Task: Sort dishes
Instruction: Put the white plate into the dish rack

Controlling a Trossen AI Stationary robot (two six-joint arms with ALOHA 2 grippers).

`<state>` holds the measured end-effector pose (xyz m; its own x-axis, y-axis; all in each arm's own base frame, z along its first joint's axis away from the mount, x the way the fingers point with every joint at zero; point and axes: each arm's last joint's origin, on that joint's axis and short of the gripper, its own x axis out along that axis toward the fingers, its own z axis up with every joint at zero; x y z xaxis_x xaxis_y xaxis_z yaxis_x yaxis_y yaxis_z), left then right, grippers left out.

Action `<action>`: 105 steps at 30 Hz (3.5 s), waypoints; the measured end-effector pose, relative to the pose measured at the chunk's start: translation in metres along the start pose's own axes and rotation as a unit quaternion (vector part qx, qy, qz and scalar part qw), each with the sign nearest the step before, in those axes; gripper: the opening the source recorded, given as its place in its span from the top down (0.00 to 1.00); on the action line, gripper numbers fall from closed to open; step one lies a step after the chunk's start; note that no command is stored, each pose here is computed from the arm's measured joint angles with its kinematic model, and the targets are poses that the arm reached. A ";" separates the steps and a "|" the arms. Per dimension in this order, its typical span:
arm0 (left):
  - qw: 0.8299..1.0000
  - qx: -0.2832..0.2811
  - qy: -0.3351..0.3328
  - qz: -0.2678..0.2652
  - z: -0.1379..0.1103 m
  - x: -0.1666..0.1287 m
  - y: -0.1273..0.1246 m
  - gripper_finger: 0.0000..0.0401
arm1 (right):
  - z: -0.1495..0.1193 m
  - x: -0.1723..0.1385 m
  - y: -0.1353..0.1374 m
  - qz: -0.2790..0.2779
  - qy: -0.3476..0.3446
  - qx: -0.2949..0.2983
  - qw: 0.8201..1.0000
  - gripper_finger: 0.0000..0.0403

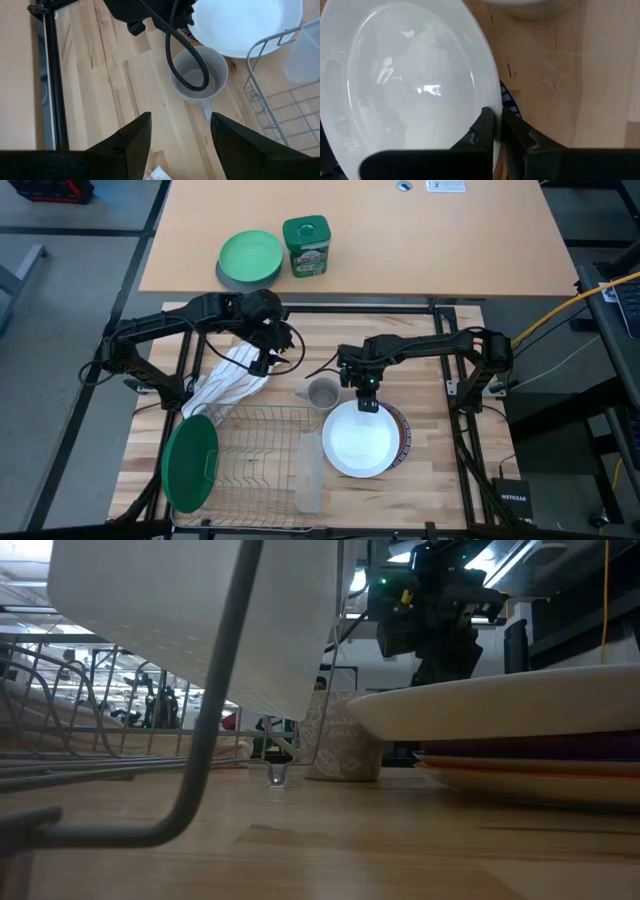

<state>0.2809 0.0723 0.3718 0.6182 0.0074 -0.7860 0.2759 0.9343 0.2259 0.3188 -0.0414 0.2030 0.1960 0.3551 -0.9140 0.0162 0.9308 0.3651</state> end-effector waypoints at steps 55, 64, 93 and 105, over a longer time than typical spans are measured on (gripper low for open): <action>0.998 -0.071 -0.002 -0.001 0.001 0.000 -0.001 0.52 | 0.007 -0.056 0.097 -0.108 0.090 -0.005 0.990 0.98; 0.997 -0.077 -0.005 -0.010 0.005 0.001 -0.008 0.52 | 0.002 -0.053 0.105 -0.146 0.103 0.001 0.984 0.98; 0.993 -0.104 -0.015 -0.049 0.022 0.006 -0.036 0.52 | 0.015 -0.091 0.119 -0.173 0.034 -0.031 0.984 0.98; 0.993 -0.110 -0.036 -0.027 0.051 0.060 -0.049 0.52 | 0.022 -0.116 0.127 -0.192 -0.018 -0.040 0.980 0.99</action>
<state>0.3417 0.0090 0.3431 0.6606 -0.0628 -0.7481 0.1471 0.9880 0.0470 0.3195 0.0341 0.3589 0.2242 -0.0256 -0.9742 0.0184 0.9996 -0.0220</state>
